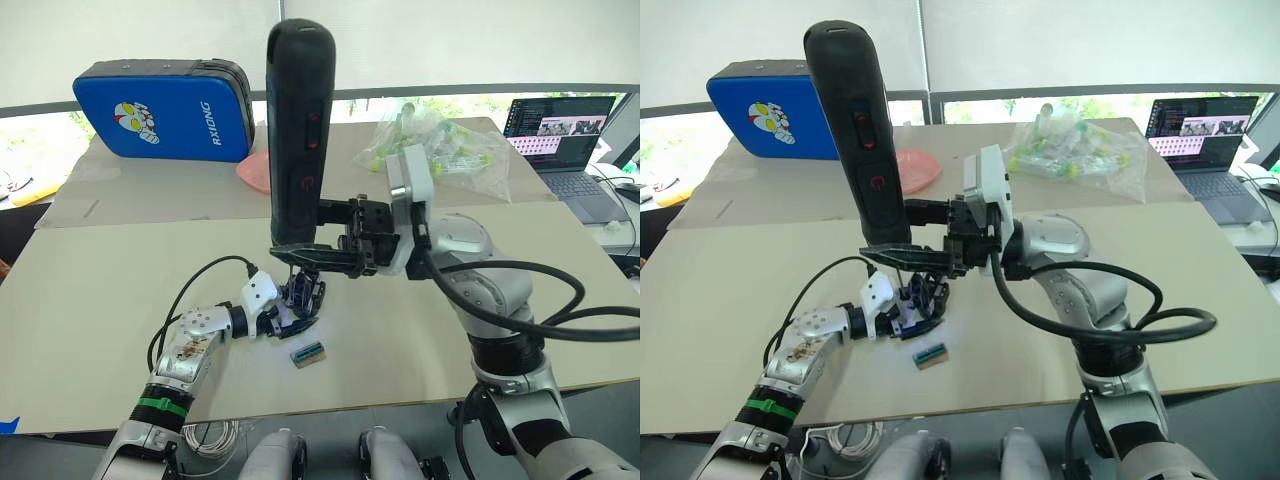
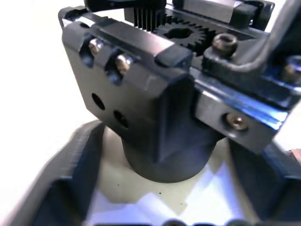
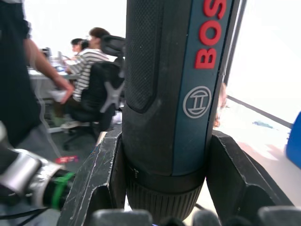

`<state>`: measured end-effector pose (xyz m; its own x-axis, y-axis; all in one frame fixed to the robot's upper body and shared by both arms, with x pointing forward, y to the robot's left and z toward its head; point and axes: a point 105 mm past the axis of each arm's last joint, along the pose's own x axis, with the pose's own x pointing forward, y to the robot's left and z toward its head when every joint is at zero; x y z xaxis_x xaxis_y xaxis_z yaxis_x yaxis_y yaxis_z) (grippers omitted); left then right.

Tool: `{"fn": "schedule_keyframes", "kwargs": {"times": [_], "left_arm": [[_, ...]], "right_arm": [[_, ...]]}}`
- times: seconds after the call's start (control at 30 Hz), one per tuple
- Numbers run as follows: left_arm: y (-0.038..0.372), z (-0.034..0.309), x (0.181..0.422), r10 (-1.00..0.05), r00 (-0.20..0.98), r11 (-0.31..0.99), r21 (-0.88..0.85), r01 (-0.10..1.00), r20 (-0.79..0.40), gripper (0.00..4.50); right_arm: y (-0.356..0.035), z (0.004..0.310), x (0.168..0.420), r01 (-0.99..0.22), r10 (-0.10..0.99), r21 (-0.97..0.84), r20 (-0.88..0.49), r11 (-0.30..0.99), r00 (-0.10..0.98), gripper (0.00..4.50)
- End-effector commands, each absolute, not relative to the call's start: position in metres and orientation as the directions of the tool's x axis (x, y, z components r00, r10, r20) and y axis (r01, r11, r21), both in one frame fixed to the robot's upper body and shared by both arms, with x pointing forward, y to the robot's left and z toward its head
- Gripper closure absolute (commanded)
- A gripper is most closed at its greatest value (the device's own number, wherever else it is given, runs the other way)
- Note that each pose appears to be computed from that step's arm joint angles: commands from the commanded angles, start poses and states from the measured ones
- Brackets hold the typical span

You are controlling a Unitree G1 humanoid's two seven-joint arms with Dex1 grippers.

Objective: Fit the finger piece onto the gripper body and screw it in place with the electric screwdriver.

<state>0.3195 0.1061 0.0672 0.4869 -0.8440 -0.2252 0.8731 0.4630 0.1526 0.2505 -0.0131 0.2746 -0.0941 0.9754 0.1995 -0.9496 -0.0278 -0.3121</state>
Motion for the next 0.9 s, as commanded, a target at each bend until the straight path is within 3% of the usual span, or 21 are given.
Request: {"fn": "schedule_keyframes", "kwargs": {"times": [0.03,0.2,0.27,0.37,0.43,0.53,0.63,0.9], "left_arm": [[0.123,0.052,0.316,-0.811,0.519,0.5,0.14,0.855,-0.271,0.03],[0.15,0.066,0.307,-0.818,0.53,0.511,0.141,0.848,-0.226,0.03],[0.167,0.075,0.301,-0.819,0.534,0.517,0.132,0.846,-0.211,0.03],[0.186,0.096,0.284,-0.867,0.469,0.455,0.12,0.883,-0.168,0.03],[0.198,0.111,0.271,-0.894,0.414,0.401,0.108,0.91,-0.17,0.03],[0.21,0.136,0.266,-0.905,0.402,0.383,0.149,0.912,-0.136,0.03],[0.221,0.145,0.263,-0.902,0.4,0.372,0.175,0.912,-0.166,0.03],[0.225,0.143,0.262,-0.89,0.418,0.386,0.187,0.903,-0.184,0.03]], "right_arm": [[-0.031,0.291,0.232,-0.935,0.96,-0.35,0.239,-0.059,-0.149,2.54],[-0.069,0.303,0.223,-0.96,0.975,-0.276,0.201,-0.039,-0.097,2.54],[-0.092,0.302,0.229,-0.977,0.992,-0.215,0.128,0.018,-0.01,2.54],[-0.141,0.285,0.254,-0.972,0.968,-0.085,-0.112,0.217,0.226,2.54],[-0.188,0.257,0.27,-0.905,0.837,-0.012,-0.374,0.426,0.399,2.54],[-0.246,0.225,0.284,-0.764,0.601,-0.02,-0.603,0.645,0.524,2.54],[-0.286,0.192,0.29,-0.677,0.4,-0.084,-0.751,0.731,0.525,2.54],[-0.3,0.148,0.303,-0.675,0.31,-0.089,-0.839,0.733,0.447,2.54]]}}
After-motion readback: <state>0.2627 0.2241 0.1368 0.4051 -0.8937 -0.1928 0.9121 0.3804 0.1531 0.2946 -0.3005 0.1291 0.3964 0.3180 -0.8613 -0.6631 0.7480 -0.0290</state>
